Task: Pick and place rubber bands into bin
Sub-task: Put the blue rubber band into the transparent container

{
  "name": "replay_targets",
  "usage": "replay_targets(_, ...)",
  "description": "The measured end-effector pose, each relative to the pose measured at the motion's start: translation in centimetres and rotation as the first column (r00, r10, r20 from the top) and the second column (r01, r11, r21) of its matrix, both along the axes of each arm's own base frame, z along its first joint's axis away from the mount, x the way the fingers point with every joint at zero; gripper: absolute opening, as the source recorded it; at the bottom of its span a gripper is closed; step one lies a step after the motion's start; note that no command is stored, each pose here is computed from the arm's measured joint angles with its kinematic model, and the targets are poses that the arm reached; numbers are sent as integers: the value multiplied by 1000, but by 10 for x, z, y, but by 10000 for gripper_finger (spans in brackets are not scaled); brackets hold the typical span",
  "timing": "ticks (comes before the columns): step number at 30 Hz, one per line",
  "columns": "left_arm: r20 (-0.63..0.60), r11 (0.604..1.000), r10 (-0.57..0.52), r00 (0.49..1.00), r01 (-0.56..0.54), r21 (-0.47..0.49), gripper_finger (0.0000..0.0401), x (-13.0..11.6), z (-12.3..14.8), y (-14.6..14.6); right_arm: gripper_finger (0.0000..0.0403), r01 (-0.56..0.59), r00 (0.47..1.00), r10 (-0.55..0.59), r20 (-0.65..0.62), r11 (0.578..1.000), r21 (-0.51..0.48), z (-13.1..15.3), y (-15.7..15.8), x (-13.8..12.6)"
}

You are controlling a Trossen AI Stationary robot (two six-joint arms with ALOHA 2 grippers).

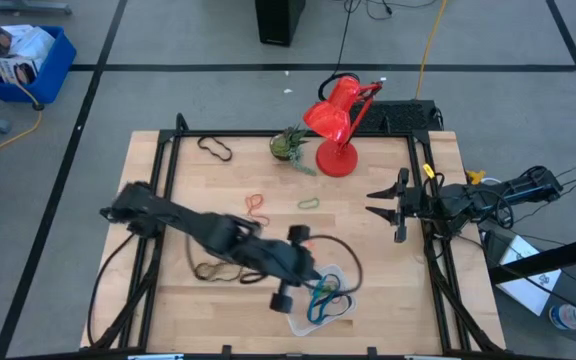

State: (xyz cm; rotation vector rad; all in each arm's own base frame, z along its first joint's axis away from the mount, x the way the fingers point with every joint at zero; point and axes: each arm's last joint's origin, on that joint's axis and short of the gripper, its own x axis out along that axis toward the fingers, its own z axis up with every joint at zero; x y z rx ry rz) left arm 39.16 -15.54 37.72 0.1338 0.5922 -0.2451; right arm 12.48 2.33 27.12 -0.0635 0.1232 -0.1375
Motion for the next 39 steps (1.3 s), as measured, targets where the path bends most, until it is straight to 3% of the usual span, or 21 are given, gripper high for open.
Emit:
replay_targets(4, -137, 999, 49, 989, -50, -4, 0, 19, -38, -7, 144, 0, 1000, 0, 1, 1000, 4, 0, 0, 0)
replay_targets(9, -324, 992, 95, 941, -116, -49, 0, 36, -89, -16, 144, 0, 1000, 0, 1, 1000, 4, 0, 0, 0)
replay_targets(18, -521, 976, 108, 846, -189, -105, 1, 52, -156, -29, 144, 4, 1000, -5, 11, 999, 46, 1, 0, 0)
replay_targets(28, -571, 968, 137, 809, -232, -96, 18, 53, -173, -34, 144, 4, 1000, -4, 11, 999, 47, 1, 0, 0)
replay_targets(39, -556, 965, 140, 819, -240, -110, 11, 56, -172, -31, 144, 4, 1000, -5, 11, 999, 46, 1, 0, 0)
